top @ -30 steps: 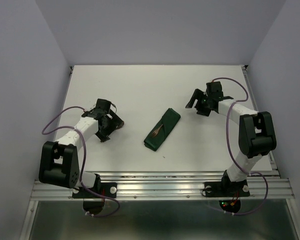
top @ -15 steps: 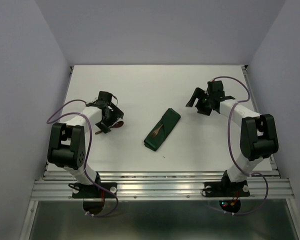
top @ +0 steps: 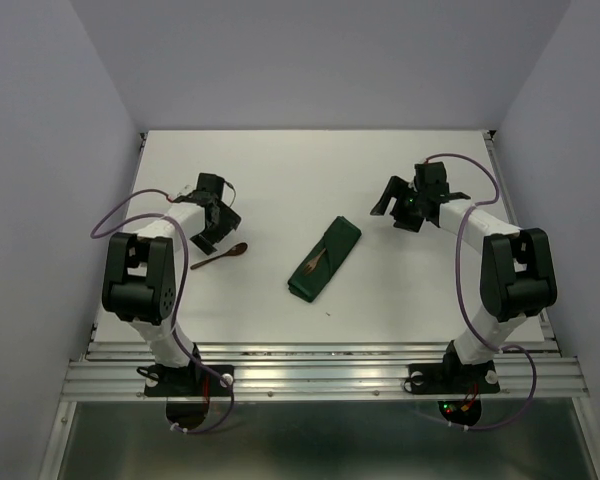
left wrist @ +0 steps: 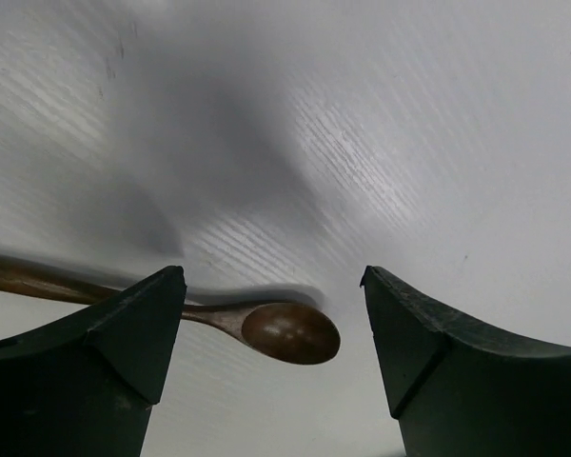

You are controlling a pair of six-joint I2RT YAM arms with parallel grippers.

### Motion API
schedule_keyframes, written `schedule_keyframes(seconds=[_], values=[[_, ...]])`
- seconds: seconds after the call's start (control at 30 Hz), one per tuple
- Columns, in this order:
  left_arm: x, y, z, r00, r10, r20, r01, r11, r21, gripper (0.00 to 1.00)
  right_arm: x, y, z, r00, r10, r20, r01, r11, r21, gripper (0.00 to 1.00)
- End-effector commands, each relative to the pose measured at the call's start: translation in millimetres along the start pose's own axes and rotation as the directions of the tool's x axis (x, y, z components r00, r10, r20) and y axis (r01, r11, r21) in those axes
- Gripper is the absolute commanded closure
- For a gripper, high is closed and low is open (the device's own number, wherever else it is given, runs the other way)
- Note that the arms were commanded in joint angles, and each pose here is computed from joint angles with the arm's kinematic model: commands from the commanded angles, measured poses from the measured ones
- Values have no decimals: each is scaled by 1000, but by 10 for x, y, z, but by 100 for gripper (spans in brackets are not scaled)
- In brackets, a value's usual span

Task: Fold the napkin into a case and place the utensils inside
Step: Move the spoon to the center of the board.

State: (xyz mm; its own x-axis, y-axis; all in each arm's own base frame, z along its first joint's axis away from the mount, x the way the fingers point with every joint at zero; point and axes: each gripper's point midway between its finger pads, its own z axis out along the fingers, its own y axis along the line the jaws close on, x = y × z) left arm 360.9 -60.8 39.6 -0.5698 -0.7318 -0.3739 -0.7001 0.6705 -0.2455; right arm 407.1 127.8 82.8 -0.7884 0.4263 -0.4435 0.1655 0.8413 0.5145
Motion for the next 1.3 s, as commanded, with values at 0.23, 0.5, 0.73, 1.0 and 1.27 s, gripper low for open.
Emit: schedule_keyframes(seconds=[0.23,0.5,0.73,1.0,1.27], values=[[-345,-78,49,993,-14,115,21,998,-60,20,49,53,-65,1000,-23,-6,23,999,-24,15],[-321,177,-431,985,-21,171,30,998,-55,11,82,64,9,999,-16,-29,15,999,-40,15],[112,451,-480,995,-78,63,80,996,-26,4,115,109,100,998,-3,-58,-2,997,-74,15],[237,395,-285,991,-134,24,135,991,-19,5,119,111,88,998,-9,-58,4,997,-76,15],[24,165,-6,992,-105,68,109,992,-59,8,150,101,37,998,-9,-56,5,997,-75,15]])
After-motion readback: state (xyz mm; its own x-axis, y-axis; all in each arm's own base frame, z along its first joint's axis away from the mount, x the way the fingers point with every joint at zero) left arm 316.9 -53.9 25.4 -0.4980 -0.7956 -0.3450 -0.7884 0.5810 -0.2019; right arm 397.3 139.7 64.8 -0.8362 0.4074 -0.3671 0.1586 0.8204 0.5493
